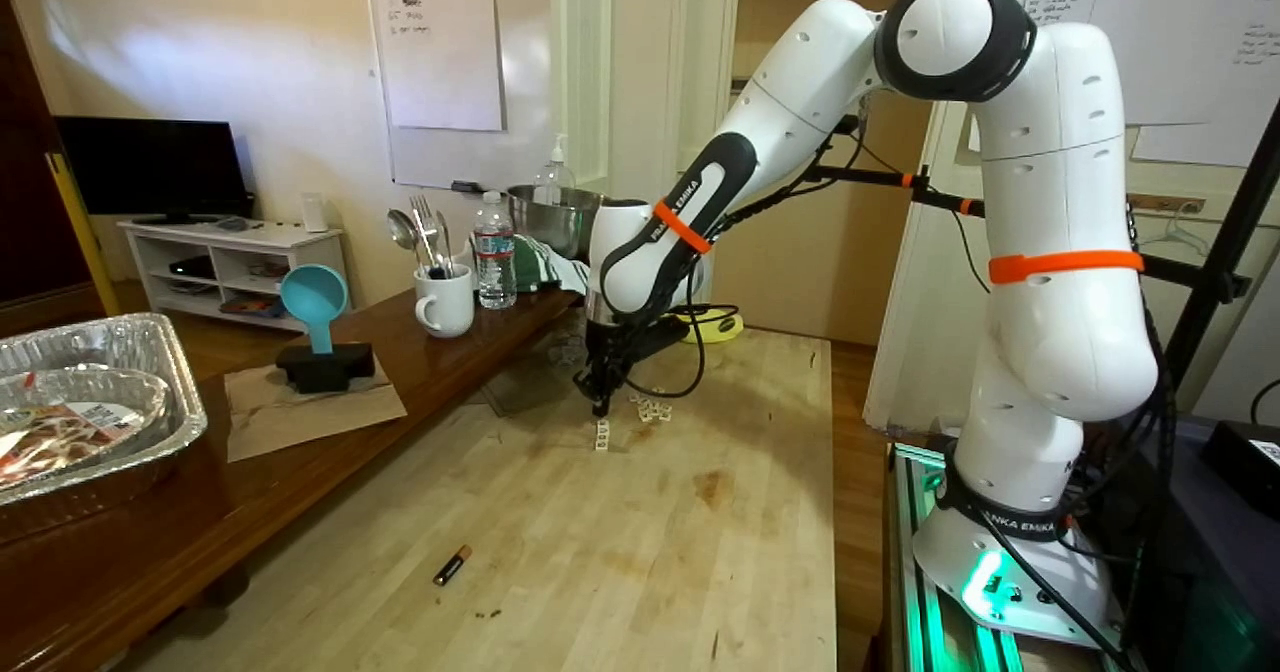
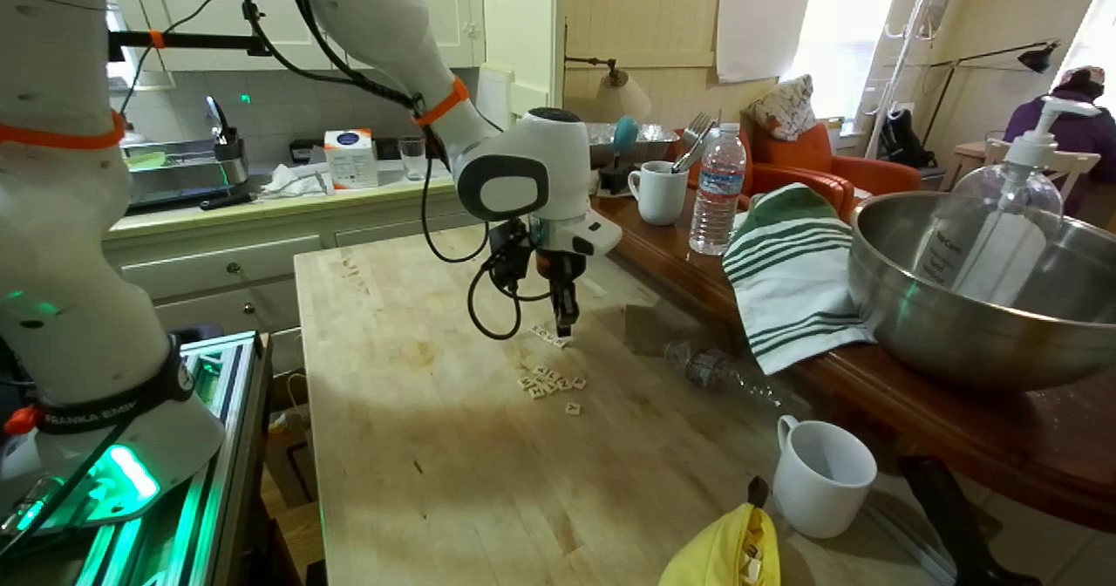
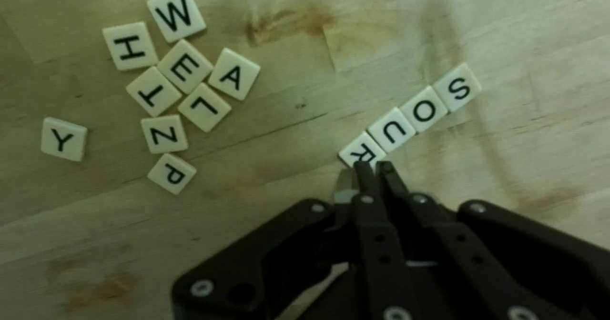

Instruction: Move the letter pieces on the table

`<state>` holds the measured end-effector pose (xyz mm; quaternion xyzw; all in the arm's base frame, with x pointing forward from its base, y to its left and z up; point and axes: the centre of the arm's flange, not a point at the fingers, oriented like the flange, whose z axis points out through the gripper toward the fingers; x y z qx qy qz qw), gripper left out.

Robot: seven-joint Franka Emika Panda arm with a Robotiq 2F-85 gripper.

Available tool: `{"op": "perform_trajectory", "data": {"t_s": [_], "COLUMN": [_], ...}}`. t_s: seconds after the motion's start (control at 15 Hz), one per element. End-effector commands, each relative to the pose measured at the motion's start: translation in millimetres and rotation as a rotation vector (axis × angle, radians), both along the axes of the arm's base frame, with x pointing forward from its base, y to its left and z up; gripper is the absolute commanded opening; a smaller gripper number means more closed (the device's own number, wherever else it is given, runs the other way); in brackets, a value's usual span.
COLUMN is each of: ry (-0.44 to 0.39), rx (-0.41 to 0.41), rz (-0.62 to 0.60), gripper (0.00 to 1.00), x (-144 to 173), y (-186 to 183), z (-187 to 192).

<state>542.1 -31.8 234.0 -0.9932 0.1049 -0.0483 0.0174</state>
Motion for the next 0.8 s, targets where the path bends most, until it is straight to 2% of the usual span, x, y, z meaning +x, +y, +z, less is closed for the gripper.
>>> {"op": "perform_trajectory", "data": {"t_s": [0.0, 0.53, 0.73], "ry": [-0.016, -0.009, -0.013], "rx": [0.034, 0.037, 0.024], "rz": [0.148, 0.5, 0.567], "gripper": [0.4, 0.99, 1.0], "x": [-16.9, -33.0, -36.6], "y": [5.7, 15.2, 14.3], "z": [14.4, 25.9, 27.0]}}
